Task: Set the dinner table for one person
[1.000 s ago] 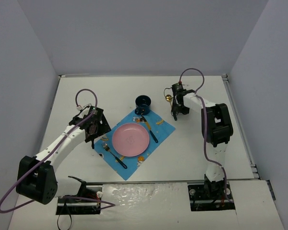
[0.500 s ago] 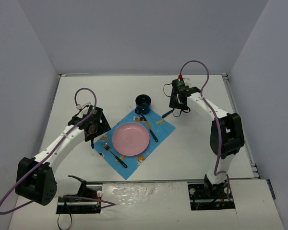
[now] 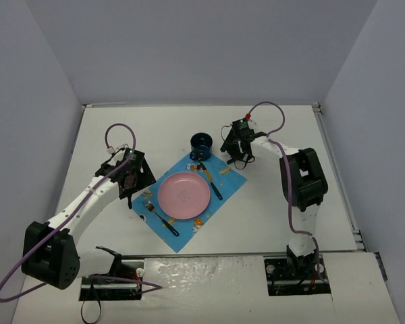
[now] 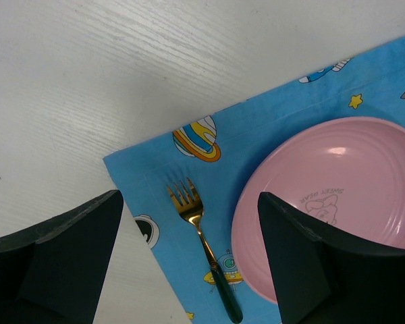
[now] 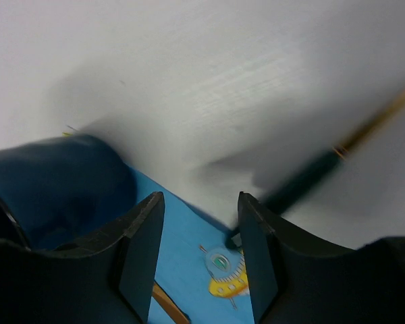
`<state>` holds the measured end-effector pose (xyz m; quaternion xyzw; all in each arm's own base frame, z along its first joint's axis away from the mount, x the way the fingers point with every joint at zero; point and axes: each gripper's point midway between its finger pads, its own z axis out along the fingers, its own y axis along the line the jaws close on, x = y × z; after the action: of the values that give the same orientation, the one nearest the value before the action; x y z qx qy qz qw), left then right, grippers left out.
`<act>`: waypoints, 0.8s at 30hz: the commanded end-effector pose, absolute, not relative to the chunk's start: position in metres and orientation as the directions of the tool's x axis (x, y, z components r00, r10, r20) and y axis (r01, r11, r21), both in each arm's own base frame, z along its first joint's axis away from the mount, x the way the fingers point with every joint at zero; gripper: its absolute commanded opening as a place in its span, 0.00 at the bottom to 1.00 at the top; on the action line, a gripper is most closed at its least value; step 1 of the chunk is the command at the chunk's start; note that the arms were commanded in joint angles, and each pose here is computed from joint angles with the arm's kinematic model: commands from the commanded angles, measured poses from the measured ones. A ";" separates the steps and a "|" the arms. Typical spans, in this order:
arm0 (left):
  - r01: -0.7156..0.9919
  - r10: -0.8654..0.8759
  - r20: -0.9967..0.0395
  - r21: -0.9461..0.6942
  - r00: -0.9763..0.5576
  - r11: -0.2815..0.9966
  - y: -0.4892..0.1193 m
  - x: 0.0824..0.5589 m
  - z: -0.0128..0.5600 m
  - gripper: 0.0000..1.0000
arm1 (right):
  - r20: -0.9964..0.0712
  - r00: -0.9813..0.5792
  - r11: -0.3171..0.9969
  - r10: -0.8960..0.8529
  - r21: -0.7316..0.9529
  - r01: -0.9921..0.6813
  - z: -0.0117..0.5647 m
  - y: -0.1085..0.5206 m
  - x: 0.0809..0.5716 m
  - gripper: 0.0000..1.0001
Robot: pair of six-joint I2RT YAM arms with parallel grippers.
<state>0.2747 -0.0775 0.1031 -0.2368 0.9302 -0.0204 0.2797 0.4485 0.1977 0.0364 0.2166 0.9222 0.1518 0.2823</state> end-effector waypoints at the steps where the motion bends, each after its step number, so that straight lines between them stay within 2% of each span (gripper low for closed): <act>1: -0.415 -0.444 -0.588 -0.194 -0.676 0.889 -0.072 0.290 0.133 0.78 | -0.454 -0.672 0.777 0.585 0.552 0.303 0.065 0.232 0.492 0.47; 7: -0.415 -0.419 -0.588 -0.151 -0.691 0.897 -0.068 0.291 0.130 0.78 | -0.416 -0.639 0.733 0.647 0.572 0.369 0.066 0.237 0.493 0.51; 16: -0.421 -0.410 -0.592 -0.129 -0.694 0.898 -0.063 0.289 0.130 0.78 | -0.537 -0.603 0.791 0.590 0.535 0.297 0.128 0.236 0.490 0.50; 19: -0.418 -0.414 -0.596 -0.141 -0.688 0.897 -0.063 0.288 0.133 0.78 | -0.607 -0.619 0.865 0.498 0.399 0.304 0.151 0.224 0.475 0.52; 21: -0.416 -0.411 -0.597 -0.140 -0.689 0.899 -0.062 0.286 0.136 0.78 | -0.668 -0.593 0.890 0.449 0.279 0.360 0.162 0.204 0.465 0.56; 24: -0.425 -0.418 -0.602 -0.141 -0.680 0.894 -0.059 0.285 0.137 0.78 | -0.644 -0.645 0.902 0.411 0.183 0.392 0.147 0.190 0.439 0.61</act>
<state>0.2720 -0.0643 0.1054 -0.2206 0.9333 0.0138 0.2830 0.4726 0.2280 0.1040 0.2298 0.9065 0.1051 0.3383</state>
